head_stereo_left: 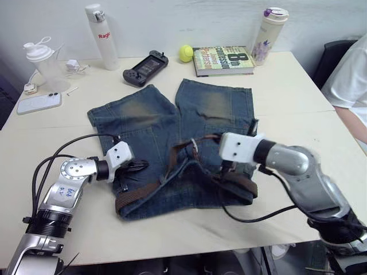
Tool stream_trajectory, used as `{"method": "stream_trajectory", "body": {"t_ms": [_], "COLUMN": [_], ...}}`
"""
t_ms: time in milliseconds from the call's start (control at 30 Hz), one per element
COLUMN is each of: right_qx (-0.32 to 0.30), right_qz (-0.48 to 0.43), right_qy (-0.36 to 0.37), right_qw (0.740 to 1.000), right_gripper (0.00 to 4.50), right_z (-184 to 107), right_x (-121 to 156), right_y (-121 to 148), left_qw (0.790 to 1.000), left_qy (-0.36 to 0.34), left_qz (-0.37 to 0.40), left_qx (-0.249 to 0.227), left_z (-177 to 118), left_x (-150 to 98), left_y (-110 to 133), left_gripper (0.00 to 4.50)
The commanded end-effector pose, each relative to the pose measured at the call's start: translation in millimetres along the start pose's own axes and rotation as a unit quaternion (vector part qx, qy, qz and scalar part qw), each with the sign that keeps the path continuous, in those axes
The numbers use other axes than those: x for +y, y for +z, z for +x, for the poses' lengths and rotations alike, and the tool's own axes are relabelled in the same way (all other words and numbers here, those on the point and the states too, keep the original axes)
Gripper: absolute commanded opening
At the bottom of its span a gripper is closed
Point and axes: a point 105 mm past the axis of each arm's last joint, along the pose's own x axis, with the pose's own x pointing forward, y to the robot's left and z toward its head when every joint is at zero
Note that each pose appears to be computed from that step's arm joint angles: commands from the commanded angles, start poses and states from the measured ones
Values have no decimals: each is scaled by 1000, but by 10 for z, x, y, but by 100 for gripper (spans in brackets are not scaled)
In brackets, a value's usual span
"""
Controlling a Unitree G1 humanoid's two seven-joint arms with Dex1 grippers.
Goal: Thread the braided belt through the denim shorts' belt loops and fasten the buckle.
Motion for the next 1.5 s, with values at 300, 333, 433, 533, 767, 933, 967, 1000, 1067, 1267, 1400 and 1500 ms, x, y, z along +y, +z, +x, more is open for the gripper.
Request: {"method": "stream_trajectory", "body": {"t_ms": [300, 333, 433, 533, 767, 933, 967, 1000, 1067, 1267, 1400, 1500], "right_qx": [42, 34, 7, -79, -117, -112, -112, -112, -107, -102, -110, -125], "right_qz": [-47, -47, -41, -22, -25, -39, -36, -34, -39, -54, -70, -84], "right_qy": [-160, -167, -177, -84, 24, 33, 31, 30, 29, 29, 36, 36], "right_qw": [985, 984, 983, 993, 993, 992, 993, 993, 993, 993, 991, 988], "right_gripper": [0, 0, 0, 0, 0, 0, 0, 0, 0, 0, 0, 0], "right_z": [-697, -705, -677, -448, -158, 6, 27, 40, 68, 116, 160, 193], "right_x": [-990, -1022, -1055, -635, -5, 141, 151, 154, 168, 174, 171, 154], "right_y": [-260, -232, -135, 204, 452, 477, 480, 481, 462, 448, 500, 593], "left_qw": [998, 998, 998, 999, 997, 989, 987, 986, 980, 978, 978, 987], "left_qy": [-30, -30, -27, -7, 43, 49, 41, 34, 6, -20, 0, 15], "left_qz": [-5, -3, 0, 5, 9, -8, -19, -27, -65, -91, -69, -8], "left_qx": [53, 53, 53, 34, -61, -139, -154, -161, -187, -185, -196, -160], "left_z": [53, 53, 52, 67, -43, -234, -295, -333, -422, -422, -303, -143], "left_x": [-195, -198, -192, -136, 69, 120, 94, 68, -41, -227, -188, -178], "left_y": [-354, -357, -359, -296, 183, 615, 710, 766, 890, 974, 1093, 1085], "left_gripper": [2, 2, 2, 2, 2, 2, 2, 68, 132, 412, 446, 446]}}
